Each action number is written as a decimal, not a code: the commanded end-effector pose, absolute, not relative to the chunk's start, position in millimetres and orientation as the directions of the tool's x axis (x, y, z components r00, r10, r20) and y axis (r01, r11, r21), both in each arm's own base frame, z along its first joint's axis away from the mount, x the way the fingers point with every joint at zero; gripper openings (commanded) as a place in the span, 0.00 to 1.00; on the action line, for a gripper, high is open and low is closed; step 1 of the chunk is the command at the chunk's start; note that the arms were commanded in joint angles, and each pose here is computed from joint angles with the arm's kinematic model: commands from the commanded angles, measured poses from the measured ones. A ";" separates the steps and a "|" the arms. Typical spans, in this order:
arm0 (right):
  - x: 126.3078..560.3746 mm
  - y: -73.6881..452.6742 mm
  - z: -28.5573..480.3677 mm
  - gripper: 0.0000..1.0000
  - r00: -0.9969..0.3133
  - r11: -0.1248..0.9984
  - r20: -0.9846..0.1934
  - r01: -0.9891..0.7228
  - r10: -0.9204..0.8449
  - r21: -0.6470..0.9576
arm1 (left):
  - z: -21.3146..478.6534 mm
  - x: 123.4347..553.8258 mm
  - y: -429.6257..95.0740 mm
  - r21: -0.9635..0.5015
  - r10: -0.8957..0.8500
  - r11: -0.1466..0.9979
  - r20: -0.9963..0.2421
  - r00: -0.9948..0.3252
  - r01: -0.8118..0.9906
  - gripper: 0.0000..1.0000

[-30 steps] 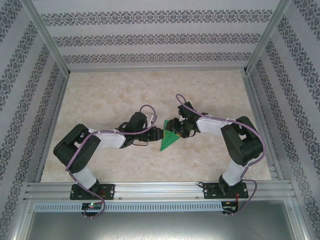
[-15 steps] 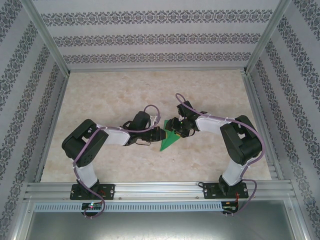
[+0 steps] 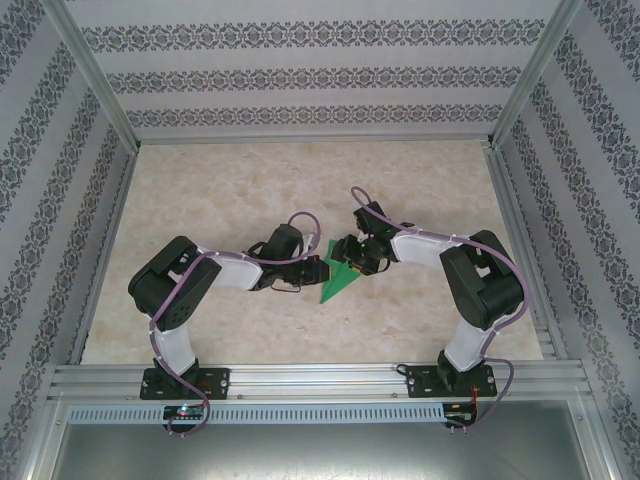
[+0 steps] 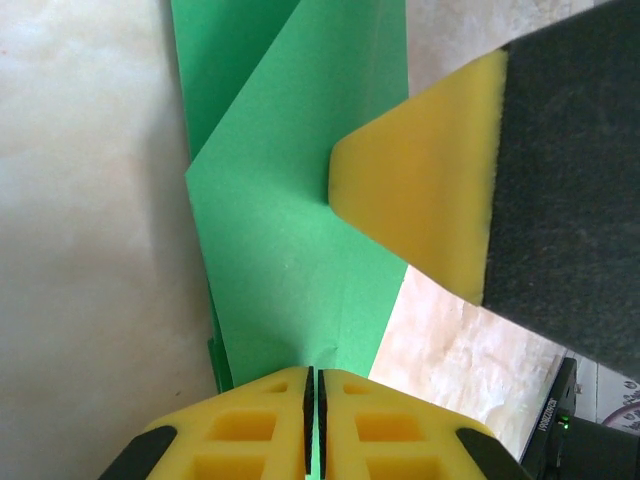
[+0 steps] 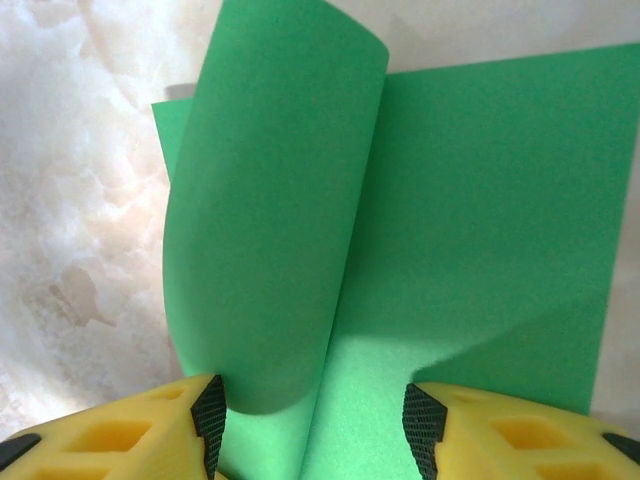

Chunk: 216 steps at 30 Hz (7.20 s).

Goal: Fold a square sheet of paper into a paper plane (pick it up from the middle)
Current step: Fourth fold the wing at the center of the table.

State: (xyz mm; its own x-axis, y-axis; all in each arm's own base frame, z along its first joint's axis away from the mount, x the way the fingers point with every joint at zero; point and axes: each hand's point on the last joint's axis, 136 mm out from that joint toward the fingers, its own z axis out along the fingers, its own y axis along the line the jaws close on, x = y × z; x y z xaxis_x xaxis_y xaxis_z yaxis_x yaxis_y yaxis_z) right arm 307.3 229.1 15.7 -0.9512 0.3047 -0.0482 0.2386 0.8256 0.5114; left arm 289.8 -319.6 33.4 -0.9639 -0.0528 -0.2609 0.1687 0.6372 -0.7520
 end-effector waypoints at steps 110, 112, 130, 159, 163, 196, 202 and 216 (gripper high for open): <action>262.0 183.9 -23.0 0.42 -0.959 0.944 0.010 0.282 0.284 0.169 | -15.9 274.5 -296.4 -0.574 0.028 0.815 -0.095 -0.995 0.077 0.00; 278.0 191.3 5.7 0.43 -0.964 0.938 -0.053 0.241 0.262 0.248 | -18.2 272.0 -295.6 -0.568 0.039 0.820 -0.081 -0.996 0.079 0.00; 299.1 247.3 55.2 0.03 -0.975 0.792 -0.203 -0.053 0.091 0.608 | -25.0 268.5 -293.5 -0.530 0.092 0.842 -0.045 -0.995 0.102 0.00; 346.8 182.4 21.1 0.00 -0.939 0.825 -0.224 0.096 0.261 0.558 | -37.6 250.2 -270.7 -0.443 0.126 0.892 0.039 -0.991 0.096 0.00; 346.7 186.7 52.2 0.00 -0.921 0.797 -0.286 0.041 0.263 0.603 | -27.2 256.5 -267.9 -0.439 0.157 0.887 -0.001 -0.988 0.142 0.00; 397.1 142.4 6.8 0.00 -0.898 0.826 -0.245 0.191 0.365 0.531 | -29.6 249.5 -268.8 -0.468 0.187 0.869 0.014 -0.982 0.159 0.00; 401.1 147.2 47.2 0.00 -0.881 0.798 -0.313 0.111 0.355 0.593 | -30.7 250.4 -270.3 -0.472 0.185 0.868 0.016 -0.983 0.156 0.00; 343.7 228.3 34.9 0.00 -0.955 0.734 -0.230 -0.019 0.188 0.679 | -28.6 253.8 -274.0 -0.481 0.179 0.864 0.013 -0.984 0.150 0.00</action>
State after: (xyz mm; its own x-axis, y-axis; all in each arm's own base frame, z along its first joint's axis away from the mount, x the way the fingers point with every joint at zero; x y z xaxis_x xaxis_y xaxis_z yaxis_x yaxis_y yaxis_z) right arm 347.4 222.9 48.0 -0.9449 0.1908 -0.2659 -0.0360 0.7469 0.6639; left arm 291.9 -311.7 18.7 -0.9669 0.1678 -0.1922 0.2506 0.7667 -0.5910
